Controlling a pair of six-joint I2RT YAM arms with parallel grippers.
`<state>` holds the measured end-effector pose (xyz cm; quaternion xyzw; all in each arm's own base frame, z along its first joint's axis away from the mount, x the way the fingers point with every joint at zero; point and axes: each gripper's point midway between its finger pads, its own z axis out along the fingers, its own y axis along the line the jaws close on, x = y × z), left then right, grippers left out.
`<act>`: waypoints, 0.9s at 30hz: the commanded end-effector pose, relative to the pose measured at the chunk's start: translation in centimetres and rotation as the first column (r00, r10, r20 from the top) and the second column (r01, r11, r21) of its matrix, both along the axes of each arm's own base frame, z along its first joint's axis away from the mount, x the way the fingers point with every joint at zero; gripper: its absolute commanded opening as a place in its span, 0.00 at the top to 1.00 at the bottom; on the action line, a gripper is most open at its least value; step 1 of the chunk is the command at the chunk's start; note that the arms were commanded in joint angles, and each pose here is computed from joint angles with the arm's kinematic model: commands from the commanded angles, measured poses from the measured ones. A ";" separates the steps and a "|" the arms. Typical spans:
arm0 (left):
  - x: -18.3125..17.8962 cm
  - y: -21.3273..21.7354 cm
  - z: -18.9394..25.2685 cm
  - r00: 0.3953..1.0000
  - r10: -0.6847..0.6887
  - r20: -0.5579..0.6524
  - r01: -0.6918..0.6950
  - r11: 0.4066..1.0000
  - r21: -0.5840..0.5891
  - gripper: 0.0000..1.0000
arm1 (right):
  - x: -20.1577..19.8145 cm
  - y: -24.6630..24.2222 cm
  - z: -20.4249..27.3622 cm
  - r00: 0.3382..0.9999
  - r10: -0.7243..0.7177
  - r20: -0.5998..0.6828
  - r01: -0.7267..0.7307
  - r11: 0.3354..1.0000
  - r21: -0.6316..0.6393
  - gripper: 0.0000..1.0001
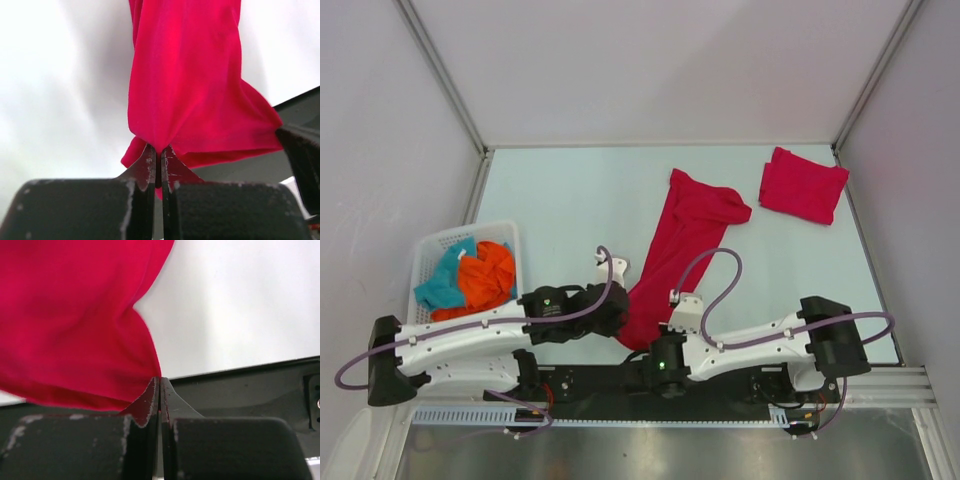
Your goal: Fold and stack the t-shirts
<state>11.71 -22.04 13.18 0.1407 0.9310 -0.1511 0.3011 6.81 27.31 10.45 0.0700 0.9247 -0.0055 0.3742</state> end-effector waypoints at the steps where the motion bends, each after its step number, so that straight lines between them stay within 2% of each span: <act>1: 1.0 -0.2 1.2 0.999 0.011 0.036 -0.012 1.000 0.017 1.00 | 4.2 -4.0 3.3 0.993 -0.058 0.107 0.072 0.989 -0.129 1.00; 6: 3.3 -2.5 1.9 0.998 -0.027 0.065 0.026 0.999 0.023 1.00 | 9.4 -5.6 5.9 0.980 -0.093 0.175 0.119 0.982 -0.149 1.00; 8: 4.1 -3.3 2.0 0.997 -0.054 0.063 0.052 0.998 0.030 1.00 | 11.7 -6.2 6.7 0.970 -0.137 0.202 0.164 0.979 -0.120 1.00; 13: 8.0 -4.3 2.0 0.996 -0.047 0.072 0.045 0.998 0.034 1.00 | 16.1 -7.6 6.8 0.964 -0.169 0.205 0.198 0.971 -0.133 1.00; 17: 11.9 -5.6 2.6 0.996 -0.052 0.074 0.051 0.998 0.021 1.00 | 18.9 -8.1 6.1 0.965 -0.182 0.190 0.210 0.967 -0.141 1.00; 22: 15.8 -6.8 0.7 0.998 -0.061 0.031 0.059 0.997 0.049 1.00 | 21.8 -8.1 5.9 0.962 -0.198 0.187 0.222 0.968 -0.119 1.00; 27: 20.0 -7.8 0.8 0.999 -0.044 0.021 0.044 0.999 0.016 1.00 | 24.6 -9.5 5.9 0.955 -0.229 0.188 0.253 0.961 -0.114 1.00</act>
